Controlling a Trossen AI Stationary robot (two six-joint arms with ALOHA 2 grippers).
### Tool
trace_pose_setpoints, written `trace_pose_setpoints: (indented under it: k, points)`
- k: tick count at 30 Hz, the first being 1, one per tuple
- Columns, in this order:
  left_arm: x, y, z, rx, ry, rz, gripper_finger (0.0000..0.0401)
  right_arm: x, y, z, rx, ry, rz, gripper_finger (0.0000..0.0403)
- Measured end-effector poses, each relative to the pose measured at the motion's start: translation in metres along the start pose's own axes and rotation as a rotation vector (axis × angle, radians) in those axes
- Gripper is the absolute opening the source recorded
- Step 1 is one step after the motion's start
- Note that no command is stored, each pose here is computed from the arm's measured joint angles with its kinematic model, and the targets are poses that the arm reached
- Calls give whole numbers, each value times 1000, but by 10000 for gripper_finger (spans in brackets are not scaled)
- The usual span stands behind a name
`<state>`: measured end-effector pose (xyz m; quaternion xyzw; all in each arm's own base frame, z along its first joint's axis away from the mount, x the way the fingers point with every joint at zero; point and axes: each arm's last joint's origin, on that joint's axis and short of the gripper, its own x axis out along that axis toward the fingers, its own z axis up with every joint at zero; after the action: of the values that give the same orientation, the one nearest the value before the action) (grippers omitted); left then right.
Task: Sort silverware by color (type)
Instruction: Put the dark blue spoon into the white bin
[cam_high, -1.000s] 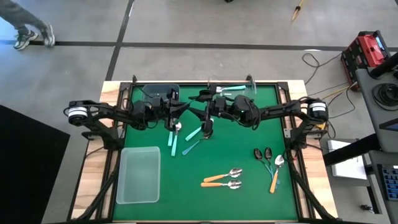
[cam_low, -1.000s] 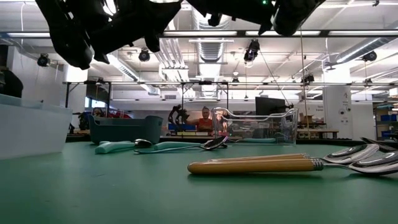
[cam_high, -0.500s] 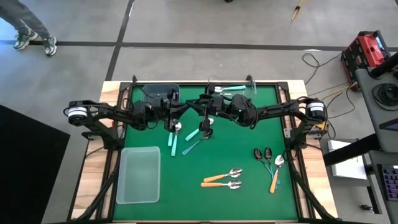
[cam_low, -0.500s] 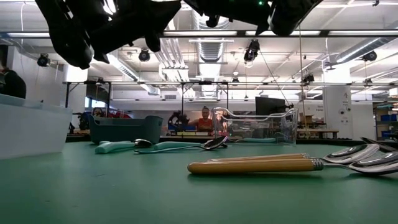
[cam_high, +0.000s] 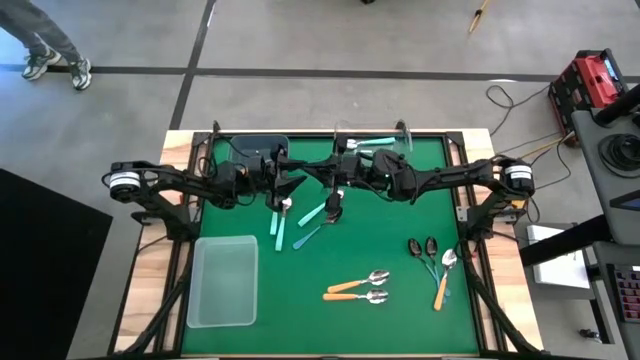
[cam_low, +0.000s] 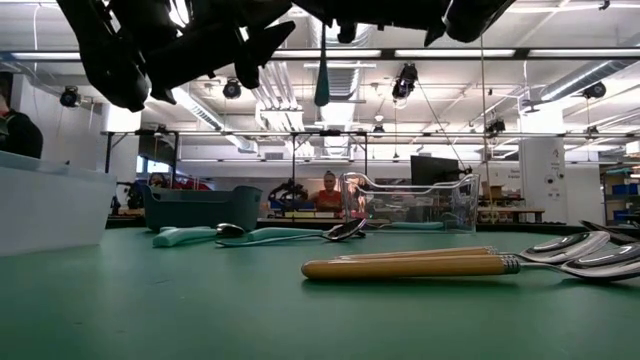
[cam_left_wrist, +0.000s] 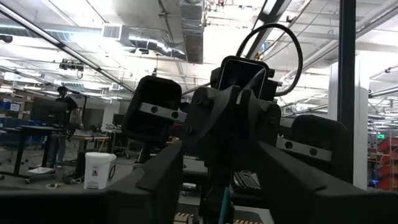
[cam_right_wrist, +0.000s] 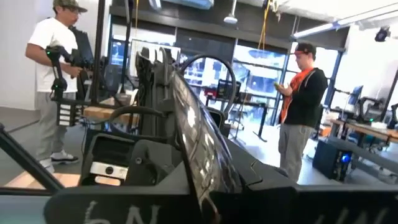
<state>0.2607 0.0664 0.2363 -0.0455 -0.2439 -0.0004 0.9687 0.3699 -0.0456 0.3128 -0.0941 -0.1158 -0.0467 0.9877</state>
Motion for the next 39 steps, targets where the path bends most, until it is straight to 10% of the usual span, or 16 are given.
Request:
trace_pose_setpoints:
  k: [17, 39]
  points:
    - [0, -2, 1, 84, 12, -77, 215, -16, 1, -17, 20, 391, 5, 8]
    - [33, 6, -4, 195, 200, -93, 195, -19, 2, -23, 17, 463, 18, 8]
